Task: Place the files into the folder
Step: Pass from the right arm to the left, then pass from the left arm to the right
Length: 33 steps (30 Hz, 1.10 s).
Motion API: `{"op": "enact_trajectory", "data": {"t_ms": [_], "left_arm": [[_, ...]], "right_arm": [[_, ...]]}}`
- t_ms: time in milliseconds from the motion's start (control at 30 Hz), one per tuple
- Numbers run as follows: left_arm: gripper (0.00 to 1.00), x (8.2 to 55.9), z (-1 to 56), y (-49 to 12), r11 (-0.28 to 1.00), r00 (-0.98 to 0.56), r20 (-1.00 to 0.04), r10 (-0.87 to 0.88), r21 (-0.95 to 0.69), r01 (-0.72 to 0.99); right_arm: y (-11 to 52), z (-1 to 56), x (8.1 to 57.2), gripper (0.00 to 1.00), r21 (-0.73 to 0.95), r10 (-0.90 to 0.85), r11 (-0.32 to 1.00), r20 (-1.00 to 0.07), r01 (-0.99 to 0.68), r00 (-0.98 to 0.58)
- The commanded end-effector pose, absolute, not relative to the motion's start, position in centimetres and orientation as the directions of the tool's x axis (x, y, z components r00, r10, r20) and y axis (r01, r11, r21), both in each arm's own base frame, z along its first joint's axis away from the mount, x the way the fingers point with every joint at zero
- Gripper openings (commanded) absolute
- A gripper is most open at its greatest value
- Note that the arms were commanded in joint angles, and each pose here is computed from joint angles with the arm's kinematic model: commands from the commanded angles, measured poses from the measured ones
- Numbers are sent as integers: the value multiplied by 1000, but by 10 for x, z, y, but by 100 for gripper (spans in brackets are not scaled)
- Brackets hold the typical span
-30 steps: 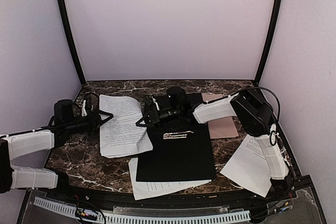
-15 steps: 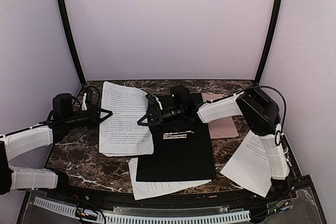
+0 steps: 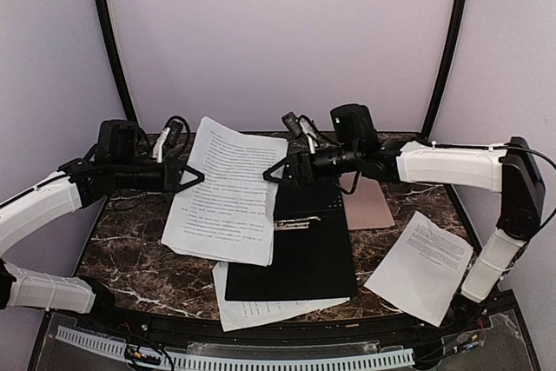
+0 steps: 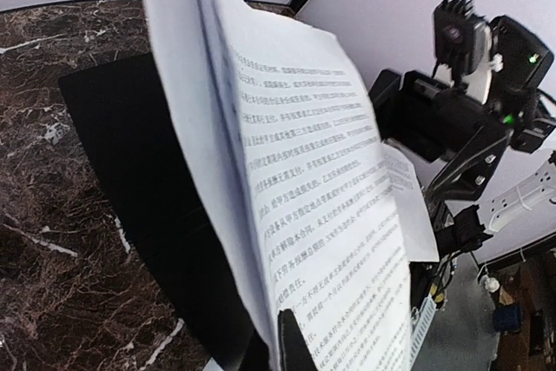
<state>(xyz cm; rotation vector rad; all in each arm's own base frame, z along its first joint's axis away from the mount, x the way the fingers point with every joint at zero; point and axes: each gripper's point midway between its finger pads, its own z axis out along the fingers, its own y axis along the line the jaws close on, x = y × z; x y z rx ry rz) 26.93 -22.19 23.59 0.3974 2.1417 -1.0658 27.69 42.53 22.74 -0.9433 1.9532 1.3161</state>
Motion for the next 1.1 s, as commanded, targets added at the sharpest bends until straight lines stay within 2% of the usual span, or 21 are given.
{"op": "enact_trajectory", "data": {"t_ms": [0,133,267,367,633,733,900,1067], "left_arm": [[1,254,228,-223,652,-694,-702,160,-453,608],[1,244,240,-233,620,-644,-720,259,-387,683],[1,229,252,-247,560,-573,-737,359,-321,764],[1,216,254,-258,508,-521,-729,444,-274,817],[1,185,244,-282,366,-384,-671,634,-177,913],[1,183,245,-289,344,-368,-668,647,-175,922],[1,171,248,-301,272,-323,-676,662,-185,944],[1,169,245,-304,255,-316,-672,669,-192,948]], "right_arm": [[382,233,293,82,307,-297,420,-842,-854,-450],[356,251,301,83,185,-346,496,-854,-849,-388],[343,267,301,83,94,-386,502,-865,-860,-320],[343,276,291,84,56,-409,443,-875,-895,-257],[355,283,246,83,43,-410,175,-905,-984,-113],[361,277,230,82,88,-404,81,-908,-993,-114],[370,256,219,79,151,-437,15,-888,-988,-143],[379,247,207,73,191,-447,-55,-882,-980,-147]]}}
